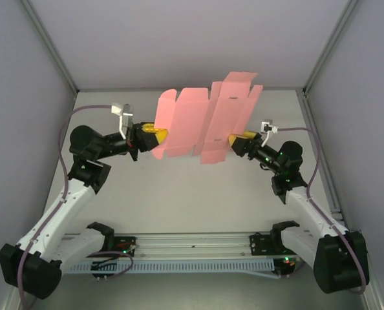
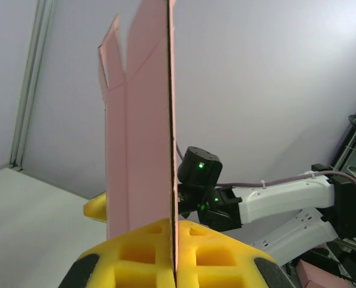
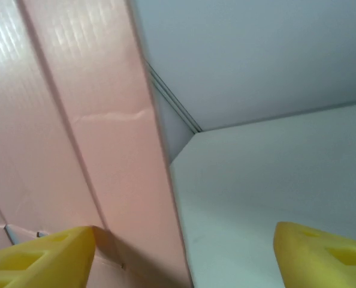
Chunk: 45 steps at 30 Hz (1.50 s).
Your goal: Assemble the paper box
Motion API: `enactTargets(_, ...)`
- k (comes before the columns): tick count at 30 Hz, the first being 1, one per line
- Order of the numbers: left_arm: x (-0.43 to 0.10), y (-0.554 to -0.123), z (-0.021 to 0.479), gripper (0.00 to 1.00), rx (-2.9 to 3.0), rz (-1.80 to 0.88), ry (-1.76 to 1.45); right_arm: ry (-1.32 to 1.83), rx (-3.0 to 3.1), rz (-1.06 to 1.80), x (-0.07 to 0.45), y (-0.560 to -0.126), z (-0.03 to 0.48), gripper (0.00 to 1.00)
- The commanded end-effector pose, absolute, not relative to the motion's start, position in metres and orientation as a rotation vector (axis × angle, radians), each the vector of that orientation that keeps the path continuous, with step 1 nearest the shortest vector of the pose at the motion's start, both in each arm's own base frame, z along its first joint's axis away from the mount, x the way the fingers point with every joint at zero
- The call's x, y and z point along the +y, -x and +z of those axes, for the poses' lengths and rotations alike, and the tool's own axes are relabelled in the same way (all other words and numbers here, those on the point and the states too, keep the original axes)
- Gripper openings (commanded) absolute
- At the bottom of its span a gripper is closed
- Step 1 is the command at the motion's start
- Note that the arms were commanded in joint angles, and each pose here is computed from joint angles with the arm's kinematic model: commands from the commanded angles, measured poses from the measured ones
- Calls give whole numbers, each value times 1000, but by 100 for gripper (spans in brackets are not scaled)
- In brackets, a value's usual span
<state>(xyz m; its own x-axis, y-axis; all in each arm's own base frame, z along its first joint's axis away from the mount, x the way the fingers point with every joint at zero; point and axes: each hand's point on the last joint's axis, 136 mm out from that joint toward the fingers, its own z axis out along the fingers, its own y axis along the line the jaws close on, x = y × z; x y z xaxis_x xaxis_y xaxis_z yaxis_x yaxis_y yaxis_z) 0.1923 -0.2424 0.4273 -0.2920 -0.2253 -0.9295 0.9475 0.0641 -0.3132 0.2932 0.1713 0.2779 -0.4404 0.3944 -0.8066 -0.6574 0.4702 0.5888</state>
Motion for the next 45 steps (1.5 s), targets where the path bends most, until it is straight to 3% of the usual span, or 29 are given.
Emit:
enactTargets(1,-240,-178,443,0,1247,-1450,-858,332,1478,1278,177,-288,328,70)
enactTargets(3,-241,-181,441,0,1255,-1438,-851,358,1465,1298,180,-288,337,61)
enactTargets(8,-240,-190,436,0,1293,-1406,-808,346,1495,1280,178,-295,337,26)
enactTargets(15,-235,-208,425,0,1374,-1310,-714,324,1601,1181,173,-300,321,0)
enactTargets(21,-216,-261,369,0,1644,-1083,-445,338,1726,1080,169,-301,295,0)
enactTargets(24,-203,-283,317,20,1806,-967,-312,322,1819,1031,167,-302,272,0)
enactTargets(26,-199,-290,279,40,1907,-929,-262,324,1889,1036,169,-300,250,0)
enactTargets(28,-190,-297,237,40,2032,-856,-181,328,1959,1041,175,-296,224,0)
enactTargets(31,-172,-300,188,50,2193,-724,-98,334,2071,964,180,-291,185,0)
enactTargets(32,-170,-298,180,58,2215,-704,-93,347,2098,929,181,-289,176,0)
enactTargets(33,-166,-298,175,79,2226,-683,-86,354,2132,885,180,-289,166,0)
enactTargets(35,-161,-296,175,99,2223,-659,-75,360,2175,825,177,-289,154,0)
enactTargets(45,-147,-294,189,100,2185,-592,-39,570,2334,364,161,-303,121,0)
